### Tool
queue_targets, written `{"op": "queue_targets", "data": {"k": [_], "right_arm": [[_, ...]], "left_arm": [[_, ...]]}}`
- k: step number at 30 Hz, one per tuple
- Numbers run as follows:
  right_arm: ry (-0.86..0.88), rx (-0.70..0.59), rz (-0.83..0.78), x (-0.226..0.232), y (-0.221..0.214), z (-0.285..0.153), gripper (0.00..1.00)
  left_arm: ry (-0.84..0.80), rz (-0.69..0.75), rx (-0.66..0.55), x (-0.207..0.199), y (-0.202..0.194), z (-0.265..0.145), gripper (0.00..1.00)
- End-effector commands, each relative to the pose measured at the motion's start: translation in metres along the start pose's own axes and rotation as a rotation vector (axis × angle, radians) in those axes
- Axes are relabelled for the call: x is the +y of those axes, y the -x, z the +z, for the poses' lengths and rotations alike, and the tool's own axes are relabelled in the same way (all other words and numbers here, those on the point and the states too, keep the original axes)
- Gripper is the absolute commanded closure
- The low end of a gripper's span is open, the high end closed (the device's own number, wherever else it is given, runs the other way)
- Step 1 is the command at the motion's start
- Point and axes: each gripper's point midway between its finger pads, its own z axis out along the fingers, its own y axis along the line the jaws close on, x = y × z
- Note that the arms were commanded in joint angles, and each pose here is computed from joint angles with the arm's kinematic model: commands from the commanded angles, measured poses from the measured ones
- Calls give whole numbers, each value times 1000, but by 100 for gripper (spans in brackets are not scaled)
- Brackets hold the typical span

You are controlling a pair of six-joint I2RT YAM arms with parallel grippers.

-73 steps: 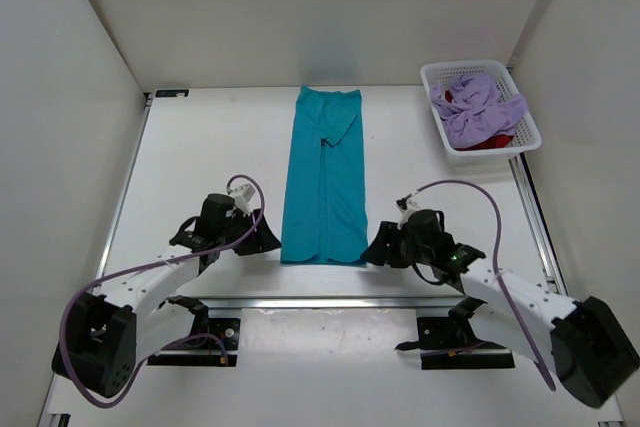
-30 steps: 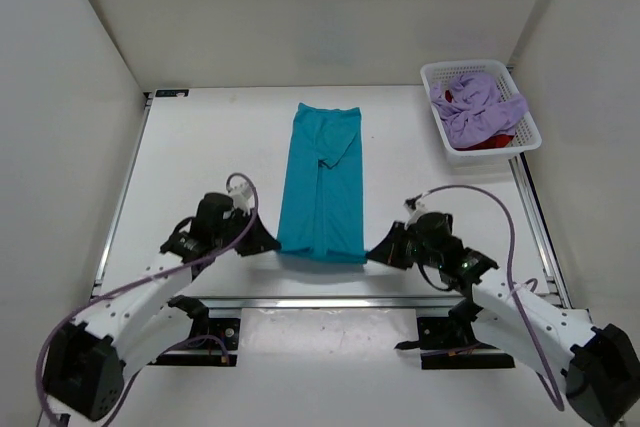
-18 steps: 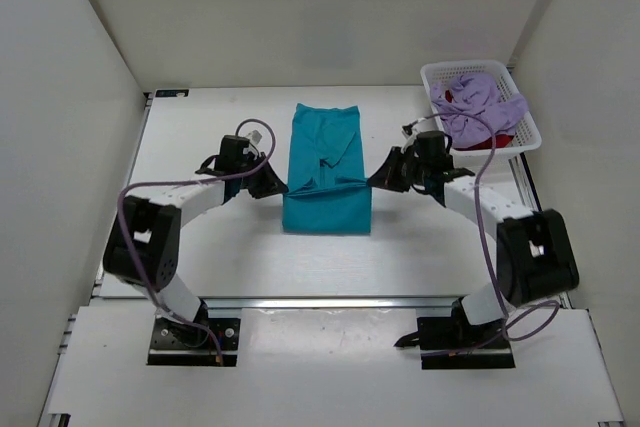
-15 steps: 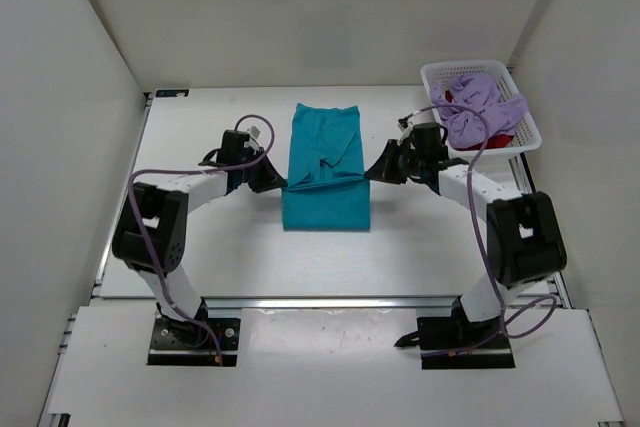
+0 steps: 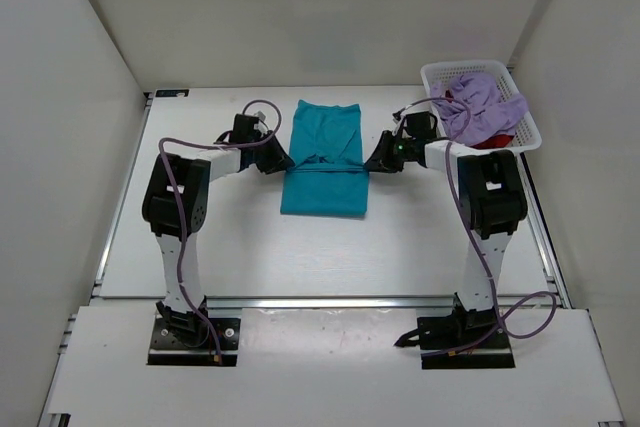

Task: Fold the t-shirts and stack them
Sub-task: Fold the folded rectangular tshirt in 1/3 of the way

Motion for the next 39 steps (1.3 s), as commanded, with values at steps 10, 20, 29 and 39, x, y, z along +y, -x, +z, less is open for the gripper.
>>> {"op": "queue_targets", "data": {"k": [10,20,29,39], "right_arm": [[-39,-193,-192,56,1,-66,76],[-93,70,-171,19,-133,-17,100],[-122,136,-184,13,-220,-62,100],[17,46,-313,95,-169,-73,100]], "left_arm": [[-134,23,-225,-43,-4,-89,59],[-25,2,42,28,-126,-46,66],[-70,62,70,36,-193,-104,64],[-164,123,-25,4,-169,-144,57]]}}
